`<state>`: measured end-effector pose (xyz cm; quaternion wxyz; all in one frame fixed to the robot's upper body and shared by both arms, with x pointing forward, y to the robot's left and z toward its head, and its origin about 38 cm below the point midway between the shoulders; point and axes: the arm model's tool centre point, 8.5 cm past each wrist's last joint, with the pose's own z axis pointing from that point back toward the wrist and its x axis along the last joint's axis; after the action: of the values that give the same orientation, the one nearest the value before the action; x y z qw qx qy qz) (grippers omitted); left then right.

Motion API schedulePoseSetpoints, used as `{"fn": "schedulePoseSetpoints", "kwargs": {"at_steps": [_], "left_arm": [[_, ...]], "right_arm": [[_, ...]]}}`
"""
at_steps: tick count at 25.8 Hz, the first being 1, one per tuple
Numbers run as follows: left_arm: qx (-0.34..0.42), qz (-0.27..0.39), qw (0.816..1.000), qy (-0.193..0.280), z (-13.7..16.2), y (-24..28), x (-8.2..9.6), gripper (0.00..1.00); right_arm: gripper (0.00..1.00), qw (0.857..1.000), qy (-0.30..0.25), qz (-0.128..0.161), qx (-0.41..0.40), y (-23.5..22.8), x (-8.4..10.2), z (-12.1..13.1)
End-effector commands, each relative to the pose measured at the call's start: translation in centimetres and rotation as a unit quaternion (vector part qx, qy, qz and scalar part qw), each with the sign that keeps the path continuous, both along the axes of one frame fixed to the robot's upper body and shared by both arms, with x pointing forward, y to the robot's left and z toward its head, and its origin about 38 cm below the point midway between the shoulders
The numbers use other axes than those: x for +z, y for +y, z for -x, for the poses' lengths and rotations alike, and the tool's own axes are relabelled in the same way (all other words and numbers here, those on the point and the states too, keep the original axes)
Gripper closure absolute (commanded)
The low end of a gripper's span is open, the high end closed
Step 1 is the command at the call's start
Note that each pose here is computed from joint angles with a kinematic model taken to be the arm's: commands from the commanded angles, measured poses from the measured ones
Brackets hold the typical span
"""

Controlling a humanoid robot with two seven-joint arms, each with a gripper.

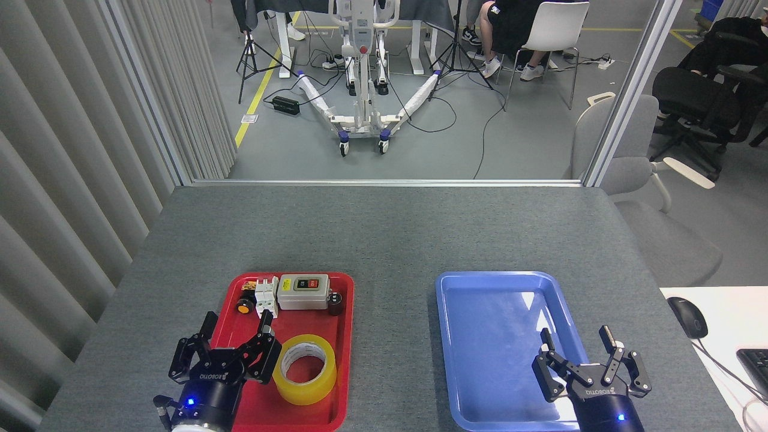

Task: Place and move tape with both arms
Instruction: 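Move the left gripper down toward the yellow tape roll in the red tray, then insert the left gripper into the tape roll's hole and close it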

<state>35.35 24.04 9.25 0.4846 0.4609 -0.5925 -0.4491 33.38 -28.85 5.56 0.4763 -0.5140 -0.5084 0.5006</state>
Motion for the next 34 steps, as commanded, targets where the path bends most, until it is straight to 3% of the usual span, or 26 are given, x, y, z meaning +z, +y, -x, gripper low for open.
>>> {"fn": "schedulePoseSetpoints", "kwargs": {"at_steps": [1,8,14,22,29,34], "left_arm": [[-0.005,-0.01,1.0,0.02,-0.2,0.3,-0.1,0.0],[-0.015,-0.04,0.997,0.059,-0.8,1.8,0.2,0.0],[-0.023,-0.088,0.987,0.135,-1.9,3.5,1.2,0.0],[-0.056,-0.085,0.953,0.286,-3.5,2.6,1.7,0.0],[-0.06,-0.079,0.942,0.321,-4.8,0.9,2.2,0.0],[-0.061,-0.061,0.912,0.401,-5.2,-0.4,1.9,0.0]], "right_arm": [[0.0,1.0,0.001,0.0,0.0,0.0,-0.1,0.0],[0.01,1.0,0.007,0.001,-0.001,0.0,-0.5,0.4],[0.01,1.0,0.007,0.001,-0.004,-0.1,-0.5,0.4],[0.0,1.0,0.008,-0.001,0.0,-0.1,-0.6,0.4],[0.0,1.0,0.006,-0.001,-0.001,-0.1,-0.7,0.5],[0.0,1.0,0.008,0.003,-0.003,-0.4,-0.9,0.5]]}}
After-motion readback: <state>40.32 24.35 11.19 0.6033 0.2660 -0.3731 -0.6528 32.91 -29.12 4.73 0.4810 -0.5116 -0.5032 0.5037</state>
